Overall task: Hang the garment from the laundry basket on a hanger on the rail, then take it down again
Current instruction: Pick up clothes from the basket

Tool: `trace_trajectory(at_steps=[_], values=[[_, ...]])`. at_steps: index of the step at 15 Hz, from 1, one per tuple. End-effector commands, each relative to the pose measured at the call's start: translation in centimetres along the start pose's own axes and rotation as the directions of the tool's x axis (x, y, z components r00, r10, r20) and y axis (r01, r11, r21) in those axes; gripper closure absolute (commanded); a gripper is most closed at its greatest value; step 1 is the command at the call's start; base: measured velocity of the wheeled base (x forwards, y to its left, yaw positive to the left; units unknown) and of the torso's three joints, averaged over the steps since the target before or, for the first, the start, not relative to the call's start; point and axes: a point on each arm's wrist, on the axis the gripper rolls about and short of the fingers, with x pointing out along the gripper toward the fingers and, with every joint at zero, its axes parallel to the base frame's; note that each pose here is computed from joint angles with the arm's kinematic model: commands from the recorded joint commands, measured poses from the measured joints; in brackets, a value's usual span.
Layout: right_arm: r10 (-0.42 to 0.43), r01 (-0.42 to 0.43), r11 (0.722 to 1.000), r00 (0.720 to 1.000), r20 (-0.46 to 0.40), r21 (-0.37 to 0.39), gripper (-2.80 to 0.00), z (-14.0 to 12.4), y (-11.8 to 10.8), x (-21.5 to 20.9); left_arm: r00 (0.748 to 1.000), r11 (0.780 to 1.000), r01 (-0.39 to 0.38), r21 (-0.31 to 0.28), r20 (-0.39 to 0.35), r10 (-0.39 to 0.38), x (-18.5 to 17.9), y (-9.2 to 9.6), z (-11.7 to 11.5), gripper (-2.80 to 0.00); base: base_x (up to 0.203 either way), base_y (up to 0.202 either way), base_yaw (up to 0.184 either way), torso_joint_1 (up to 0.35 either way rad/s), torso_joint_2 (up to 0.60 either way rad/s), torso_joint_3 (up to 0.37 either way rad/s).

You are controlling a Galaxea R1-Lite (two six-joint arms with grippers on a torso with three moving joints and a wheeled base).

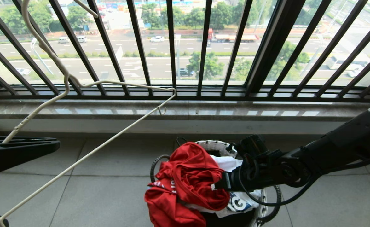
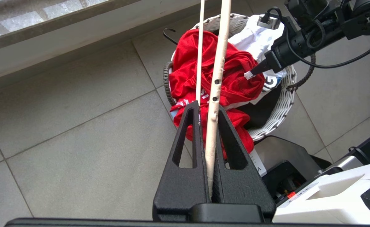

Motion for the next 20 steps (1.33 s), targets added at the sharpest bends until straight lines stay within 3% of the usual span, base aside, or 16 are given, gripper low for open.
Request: trace_trajectory(at_steps=[1, 7, 10, 14, 20], values=[[0.003, -0.003, 1.000, 1.000, -0.005, 0.001, 0.00, -0.1, 0.0, 0.2, 1.000, 1.000, -0.001, 0.001, 0.001, 0.001, -0.1, 0.0, 0.0, 0.00, 0.000, 0.000, 0.000, 0.000, 0.00, 0.000], [-0.010, 0.010, 1.000, 1.000, 0.004, -0.001, 0.00, -0.1, 1.0, -2.6, 1.000, 1.000, -0.001, 0.005, 0.003, 0.001, -0.2, 0.0, 0.0, 0.00, 0.000, 0.000, 0.000, 0.000, 0.00, 0.000], [-0.138, 0.139, 0.990, 0.988, 0.068, -0.015, 0.00, 0.1, 1.7, -5.0, 1.000, 1.000, -0.001, 0.006, 0.001, 0.001, -0.1, 0.0, 0.0, 0.00, 0.000, 0.000, 0.000, 0.000, 0.00, 0.000], [-0.287, 0.293, 0.955, 0.952, 0.107, -0.040, 0.00, 0.7, 1.8, -7.6, 1.000, 1.000, -0.003, 0.005, -0.010, 0.003, 0.2, 0.0, 0.0, 0.00, 0.000, 0.000, 0.000, 0.000, 0.00, 0.000], [-0.355, 0.371, 0.926, 0.917, 0.183, -0.065, 0.00, 5.3, 0.0, -10.6, 1.000, 1.000, -0.003, 0.006, -0.021, 0.004, 0.5, 0.0, -0.1, 0.00, 0.000, 0.000, 0.000, 0.000, 0.00, 0.000]])
